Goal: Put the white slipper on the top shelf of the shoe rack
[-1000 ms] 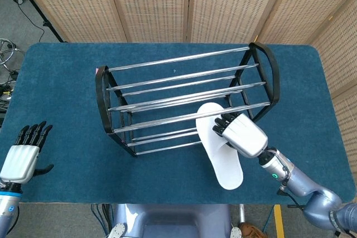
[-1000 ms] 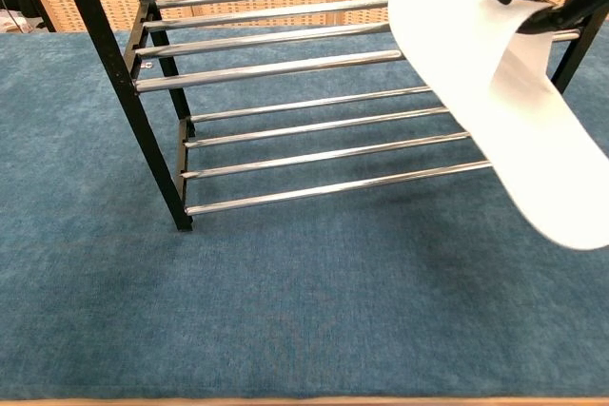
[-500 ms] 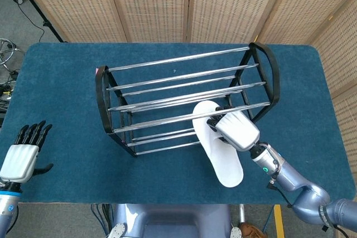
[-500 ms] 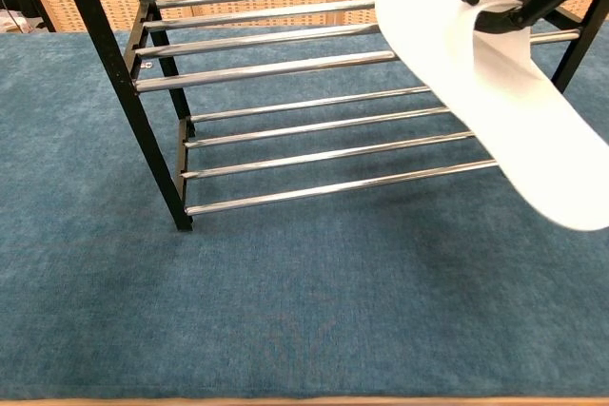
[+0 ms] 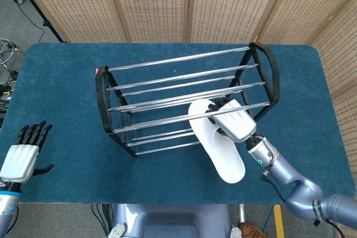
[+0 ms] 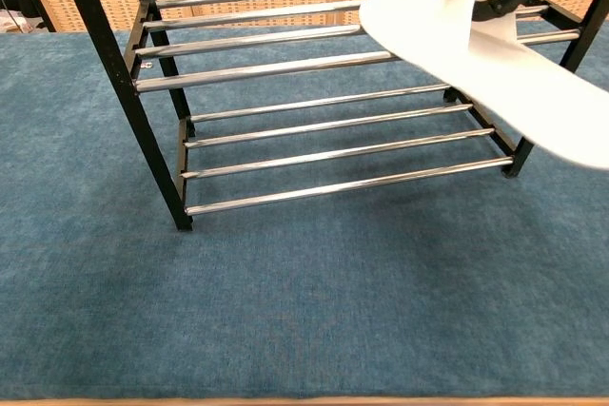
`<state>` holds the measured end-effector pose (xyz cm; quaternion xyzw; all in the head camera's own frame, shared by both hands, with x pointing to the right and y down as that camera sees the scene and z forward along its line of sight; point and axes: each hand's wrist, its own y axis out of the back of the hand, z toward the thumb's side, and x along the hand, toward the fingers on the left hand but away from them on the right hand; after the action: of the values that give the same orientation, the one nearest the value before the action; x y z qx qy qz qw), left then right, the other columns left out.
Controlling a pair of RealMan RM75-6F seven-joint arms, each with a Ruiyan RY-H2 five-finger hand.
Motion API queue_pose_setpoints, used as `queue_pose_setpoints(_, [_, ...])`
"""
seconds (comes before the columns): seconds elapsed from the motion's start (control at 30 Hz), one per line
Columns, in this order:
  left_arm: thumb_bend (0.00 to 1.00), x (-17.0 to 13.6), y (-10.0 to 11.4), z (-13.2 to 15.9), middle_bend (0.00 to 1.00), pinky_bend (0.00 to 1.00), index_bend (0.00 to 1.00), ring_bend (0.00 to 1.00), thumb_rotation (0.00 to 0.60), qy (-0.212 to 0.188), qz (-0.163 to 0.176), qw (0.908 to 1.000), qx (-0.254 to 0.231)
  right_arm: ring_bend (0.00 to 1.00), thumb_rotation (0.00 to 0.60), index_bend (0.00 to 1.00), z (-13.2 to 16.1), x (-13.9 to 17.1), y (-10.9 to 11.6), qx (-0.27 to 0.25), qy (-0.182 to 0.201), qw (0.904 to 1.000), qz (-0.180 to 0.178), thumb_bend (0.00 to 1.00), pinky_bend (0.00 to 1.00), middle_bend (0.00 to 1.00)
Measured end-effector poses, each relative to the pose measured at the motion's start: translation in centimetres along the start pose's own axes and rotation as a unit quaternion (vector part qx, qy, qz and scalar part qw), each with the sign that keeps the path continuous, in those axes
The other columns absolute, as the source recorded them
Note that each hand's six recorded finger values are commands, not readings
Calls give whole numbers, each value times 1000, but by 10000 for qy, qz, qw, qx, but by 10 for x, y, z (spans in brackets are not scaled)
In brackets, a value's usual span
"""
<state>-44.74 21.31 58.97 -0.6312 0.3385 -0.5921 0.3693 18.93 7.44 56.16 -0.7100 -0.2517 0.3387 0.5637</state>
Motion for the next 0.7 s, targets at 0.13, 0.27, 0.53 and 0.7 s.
queue_pose_setpoints(0.13, [0,0,1,-1,0,0,0,0,600,18,-4,10000,-30,494,600,634,-1,-6,-1,-19,-71,10000,35,362,611,554])
queue_pose_setpoints(0.27, [0,1,1,-2,0,0,0,0,600,26,-11,10000,-41,494,600,634,-2,-12,-1,-21,-129,9999,54,363,611,554])
queue_pose_setpoints(0.53, [0,2,2,-4,0,0,0,0,600,43,5,10000,-74,494,600,634,-6,-21,-2,-95,-319,9994,107,363,611,554])
queue_pose_setpoints(0.7, [0,2,3,-4,0,0,0,0,600,44,2,10000,-86,494,600,634,-6,-28,-2,-151,-440,9988,128,363,611,554])
